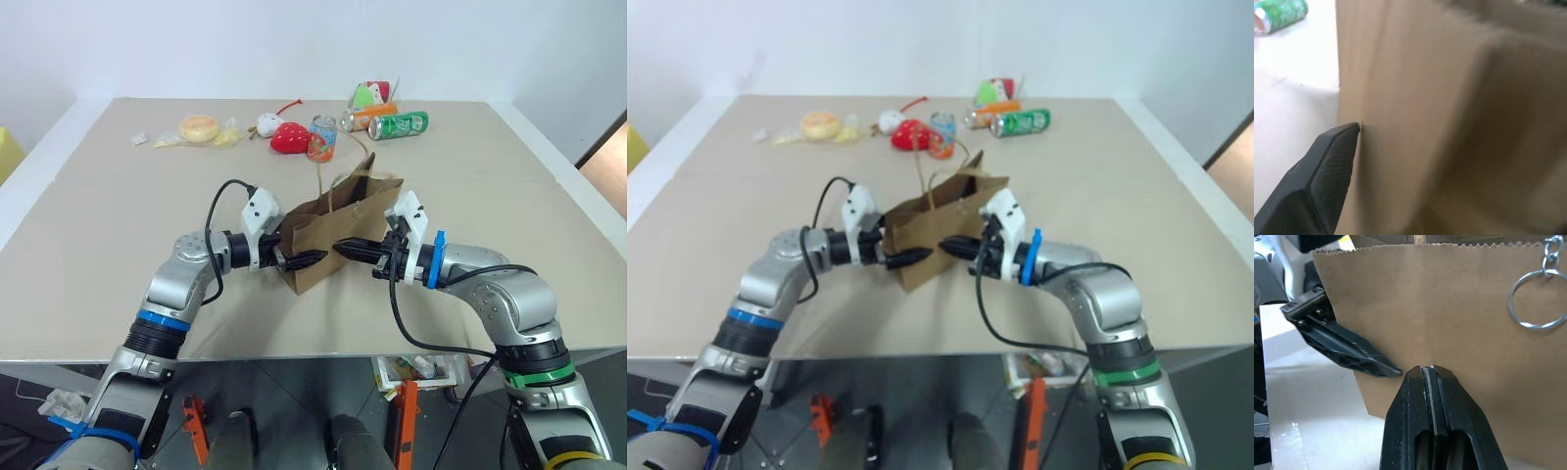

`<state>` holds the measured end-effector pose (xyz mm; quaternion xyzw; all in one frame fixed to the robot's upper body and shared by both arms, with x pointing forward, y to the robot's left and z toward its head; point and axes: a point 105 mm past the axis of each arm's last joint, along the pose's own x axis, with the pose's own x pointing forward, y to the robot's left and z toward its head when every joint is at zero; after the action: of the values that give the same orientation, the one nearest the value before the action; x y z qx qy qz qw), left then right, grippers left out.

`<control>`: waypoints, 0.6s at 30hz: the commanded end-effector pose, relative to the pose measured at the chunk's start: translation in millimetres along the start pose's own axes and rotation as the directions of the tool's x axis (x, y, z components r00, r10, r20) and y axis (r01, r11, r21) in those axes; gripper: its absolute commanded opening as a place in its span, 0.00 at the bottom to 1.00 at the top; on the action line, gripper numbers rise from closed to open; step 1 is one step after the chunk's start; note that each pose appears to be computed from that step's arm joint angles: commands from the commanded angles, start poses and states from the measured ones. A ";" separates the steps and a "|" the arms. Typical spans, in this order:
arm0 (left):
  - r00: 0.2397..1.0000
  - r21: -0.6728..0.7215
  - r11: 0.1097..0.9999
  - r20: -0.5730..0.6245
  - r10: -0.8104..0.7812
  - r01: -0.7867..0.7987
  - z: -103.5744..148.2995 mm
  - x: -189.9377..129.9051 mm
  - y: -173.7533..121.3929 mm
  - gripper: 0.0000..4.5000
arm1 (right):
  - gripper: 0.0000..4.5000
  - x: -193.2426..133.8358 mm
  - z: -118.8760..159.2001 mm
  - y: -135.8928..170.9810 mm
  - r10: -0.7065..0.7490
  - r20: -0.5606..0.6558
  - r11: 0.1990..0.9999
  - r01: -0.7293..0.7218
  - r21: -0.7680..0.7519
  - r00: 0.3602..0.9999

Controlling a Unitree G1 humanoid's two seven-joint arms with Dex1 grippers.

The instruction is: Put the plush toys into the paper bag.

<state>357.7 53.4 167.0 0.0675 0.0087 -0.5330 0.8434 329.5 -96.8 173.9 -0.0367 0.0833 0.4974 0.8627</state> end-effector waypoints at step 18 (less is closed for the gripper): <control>0.997 -0.006 1.000 0.067 0.027 -0.027 28.0 -18.8 19.7 0.02 | 0.00 -35.5 14.2 -16.3 -0.099 0.019 0.993 0.100 -0.060 0.995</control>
<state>366.7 77.6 179.8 0.0437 0.0152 -0.5158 0.8555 331.8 -129.8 177.6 -0.0551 0.0880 0.4563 0.8838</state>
